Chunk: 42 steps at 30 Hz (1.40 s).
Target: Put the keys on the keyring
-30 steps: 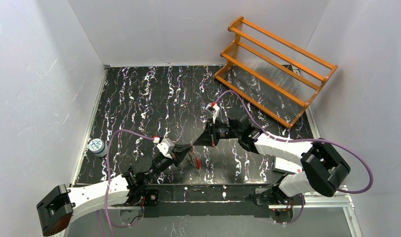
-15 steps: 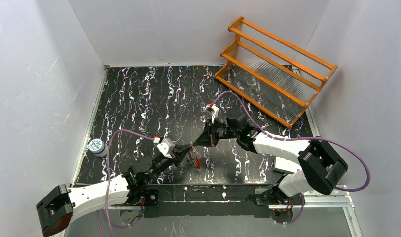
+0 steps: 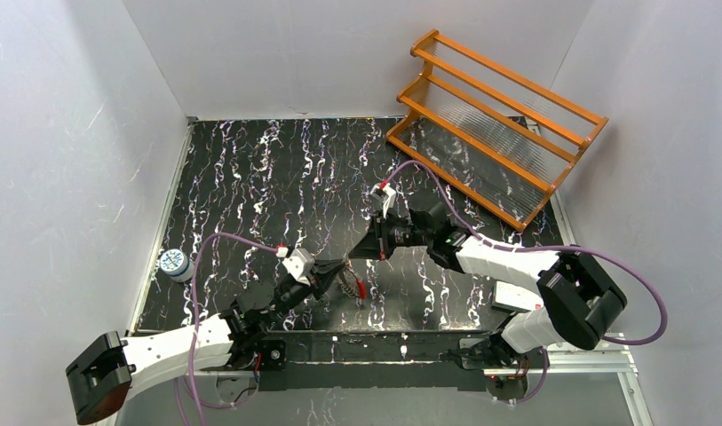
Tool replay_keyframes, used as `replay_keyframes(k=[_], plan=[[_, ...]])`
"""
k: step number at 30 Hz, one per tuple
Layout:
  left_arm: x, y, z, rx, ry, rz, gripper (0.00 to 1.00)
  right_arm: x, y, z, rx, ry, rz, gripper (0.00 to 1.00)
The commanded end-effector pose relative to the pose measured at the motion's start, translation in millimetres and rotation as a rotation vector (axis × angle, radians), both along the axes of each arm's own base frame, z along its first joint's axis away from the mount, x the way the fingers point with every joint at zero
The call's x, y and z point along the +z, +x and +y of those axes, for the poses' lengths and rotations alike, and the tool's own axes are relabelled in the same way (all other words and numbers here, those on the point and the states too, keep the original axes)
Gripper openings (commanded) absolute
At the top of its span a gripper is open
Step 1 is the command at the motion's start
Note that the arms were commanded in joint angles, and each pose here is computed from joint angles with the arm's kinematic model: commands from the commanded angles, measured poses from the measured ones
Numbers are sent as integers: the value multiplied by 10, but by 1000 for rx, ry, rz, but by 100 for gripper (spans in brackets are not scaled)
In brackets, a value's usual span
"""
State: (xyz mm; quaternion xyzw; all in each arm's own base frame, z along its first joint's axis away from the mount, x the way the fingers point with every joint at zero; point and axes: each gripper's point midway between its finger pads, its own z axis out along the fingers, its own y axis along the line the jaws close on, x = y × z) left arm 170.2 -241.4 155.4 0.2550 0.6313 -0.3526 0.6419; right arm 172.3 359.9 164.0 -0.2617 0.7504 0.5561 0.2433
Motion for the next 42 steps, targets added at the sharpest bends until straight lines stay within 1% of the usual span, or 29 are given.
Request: replay_keyframes(k=[1,11,14,19,22,27,42], plan=[[91,-30,-17,-16,-37,-20,0,197,143,52,-20,40,-28,1],[90,-26,-16,-14,-37,-18,0,38,73,42,17,1,21,1],[85,-15,-6,-5,-39,-14,0,103,53,19,18,17,-3,1],[71,-2,5,6,-40,-7,0,303,35,-31,17,53,-83,1],[63,-3,3,5,-36,-8,0,430,-13,-32,45,85,-108,1],[72,-6,-2,2,-36,-11,0,425,-45,10,81,90,-81,1],[80,-16,-9,-5,-37,-15,0,264,37,75,66,57,-35,1]])
